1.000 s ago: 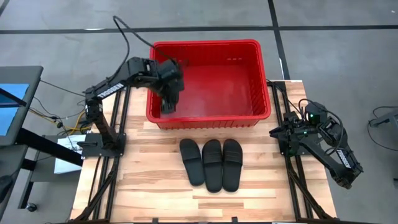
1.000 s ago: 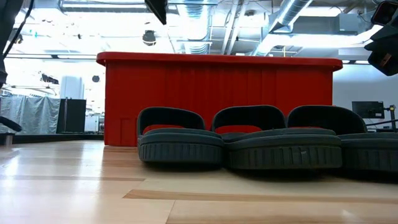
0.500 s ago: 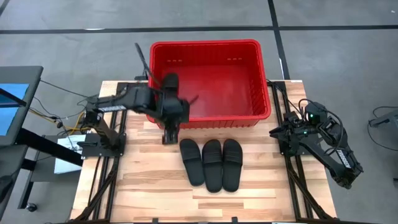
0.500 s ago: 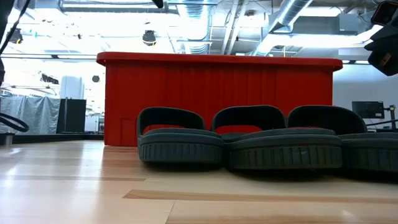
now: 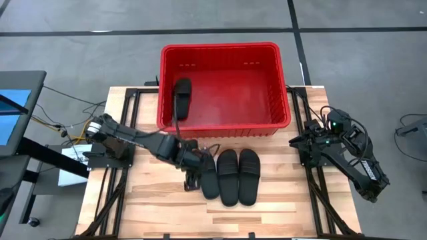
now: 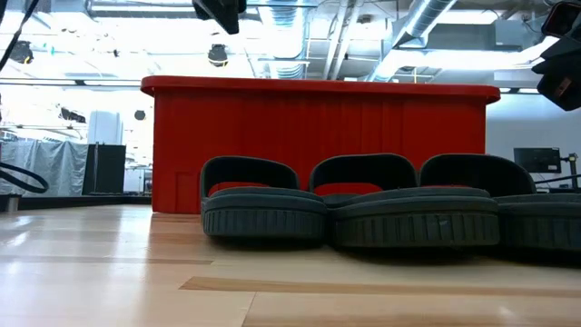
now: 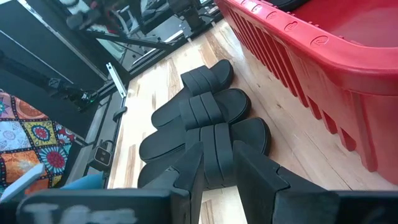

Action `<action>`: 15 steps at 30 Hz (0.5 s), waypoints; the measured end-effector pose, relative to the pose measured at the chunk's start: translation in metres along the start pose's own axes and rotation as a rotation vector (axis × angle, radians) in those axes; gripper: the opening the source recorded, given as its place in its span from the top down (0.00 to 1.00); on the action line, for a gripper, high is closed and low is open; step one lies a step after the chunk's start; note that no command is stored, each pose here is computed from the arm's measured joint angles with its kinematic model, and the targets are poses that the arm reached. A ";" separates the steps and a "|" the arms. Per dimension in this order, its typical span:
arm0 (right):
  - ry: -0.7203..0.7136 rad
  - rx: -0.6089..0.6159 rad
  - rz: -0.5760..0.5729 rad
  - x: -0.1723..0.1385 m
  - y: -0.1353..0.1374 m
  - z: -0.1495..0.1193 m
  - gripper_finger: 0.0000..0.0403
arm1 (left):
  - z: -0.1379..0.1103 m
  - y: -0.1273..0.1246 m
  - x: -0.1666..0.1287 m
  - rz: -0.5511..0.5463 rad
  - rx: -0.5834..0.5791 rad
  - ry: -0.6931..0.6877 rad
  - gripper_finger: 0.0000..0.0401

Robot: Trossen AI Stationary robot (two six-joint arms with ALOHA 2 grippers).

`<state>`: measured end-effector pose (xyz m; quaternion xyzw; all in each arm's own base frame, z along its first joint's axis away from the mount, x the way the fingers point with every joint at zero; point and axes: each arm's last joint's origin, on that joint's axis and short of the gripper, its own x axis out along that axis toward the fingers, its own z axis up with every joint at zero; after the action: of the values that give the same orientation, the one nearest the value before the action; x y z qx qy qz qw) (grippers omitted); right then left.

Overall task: Pick and place slides into bin
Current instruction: Put the left slide into the bin

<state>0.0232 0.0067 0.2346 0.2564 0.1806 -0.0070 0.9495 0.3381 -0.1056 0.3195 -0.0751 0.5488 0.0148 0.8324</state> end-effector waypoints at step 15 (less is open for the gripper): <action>0.000 0.000 0.001 0.000 0.000 0.000 0.81 | -0.033 -0.046 0.044 -0.005 -0.159 -0.133 0.60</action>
<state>0.0232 0.0067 0.2346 0.2563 0.1806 -0.0067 0.9495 0.3303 -0.1584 0.2713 -0.1411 0.4892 0.0612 0.8585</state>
